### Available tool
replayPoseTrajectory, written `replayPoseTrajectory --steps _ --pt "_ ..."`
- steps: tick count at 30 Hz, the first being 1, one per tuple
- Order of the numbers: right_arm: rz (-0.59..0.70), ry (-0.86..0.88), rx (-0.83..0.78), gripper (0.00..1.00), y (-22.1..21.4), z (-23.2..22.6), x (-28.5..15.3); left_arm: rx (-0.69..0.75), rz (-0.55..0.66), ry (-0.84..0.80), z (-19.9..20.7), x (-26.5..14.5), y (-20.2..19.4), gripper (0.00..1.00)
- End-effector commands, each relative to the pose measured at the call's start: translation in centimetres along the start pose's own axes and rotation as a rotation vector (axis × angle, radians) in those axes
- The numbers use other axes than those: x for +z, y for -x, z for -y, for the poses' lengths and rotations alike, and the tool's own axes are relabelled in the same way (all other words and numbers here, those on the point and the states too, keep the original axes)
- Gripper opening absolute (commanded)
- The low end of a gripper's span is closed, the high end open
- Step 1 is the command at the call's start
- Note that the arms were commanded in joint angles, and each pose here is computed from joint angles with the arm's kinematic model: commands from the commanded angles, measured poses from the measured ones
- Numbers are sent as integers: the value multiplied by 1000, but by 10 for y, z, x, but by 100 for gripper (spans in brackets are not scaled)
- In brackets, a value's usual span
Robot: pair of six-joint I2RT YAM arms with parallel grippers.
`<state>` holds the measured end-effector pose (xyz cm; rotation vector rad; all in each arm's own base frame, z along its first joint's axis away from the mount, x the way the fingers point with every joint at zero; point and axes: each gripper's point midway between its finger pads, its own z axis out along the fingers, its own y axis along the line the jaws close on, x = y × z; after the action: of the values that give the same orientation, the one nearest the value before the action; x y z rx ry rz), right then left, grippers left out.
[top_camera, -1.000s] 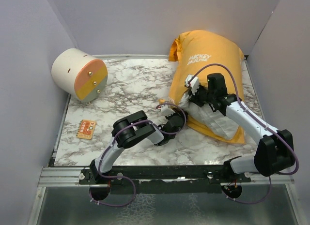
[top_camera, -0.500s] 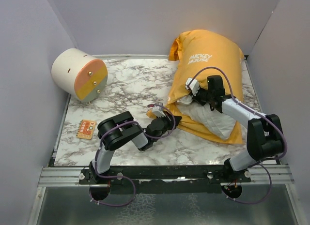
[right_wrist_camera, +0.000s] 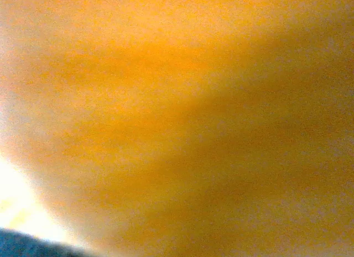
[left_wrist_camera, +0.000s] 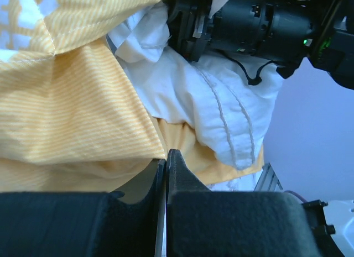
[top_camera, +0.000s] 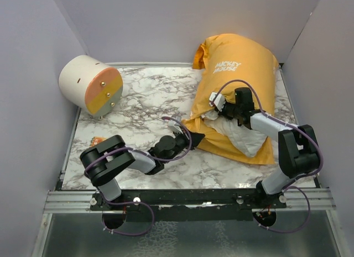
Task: Put the pillow into the pillowcase
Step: Stuff the pillow into the pillowcase.
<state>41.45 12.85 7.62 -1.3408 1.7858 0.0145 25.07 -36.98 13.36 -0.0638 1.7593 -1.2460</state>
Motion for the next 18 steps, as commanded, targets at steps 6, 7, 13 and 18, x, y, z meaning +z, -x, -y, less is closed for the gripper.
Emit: replayPoseTrajectory --steps 6,7,13,18 --pt "-416 -51 38 15 -116 3 -16 -18 33 -89 26 -33 22 0" --pt "-425 -51 37 15 -118 3 -15 -23 32 -99 29 -37 22 0" --pt "-412 69 33 16 -121 -28 -17 -1 43 -204 71 -50 43 0" --pt "-338 252 45 21 -107 -64 -20 63 55 -265 100 -58 65 0"
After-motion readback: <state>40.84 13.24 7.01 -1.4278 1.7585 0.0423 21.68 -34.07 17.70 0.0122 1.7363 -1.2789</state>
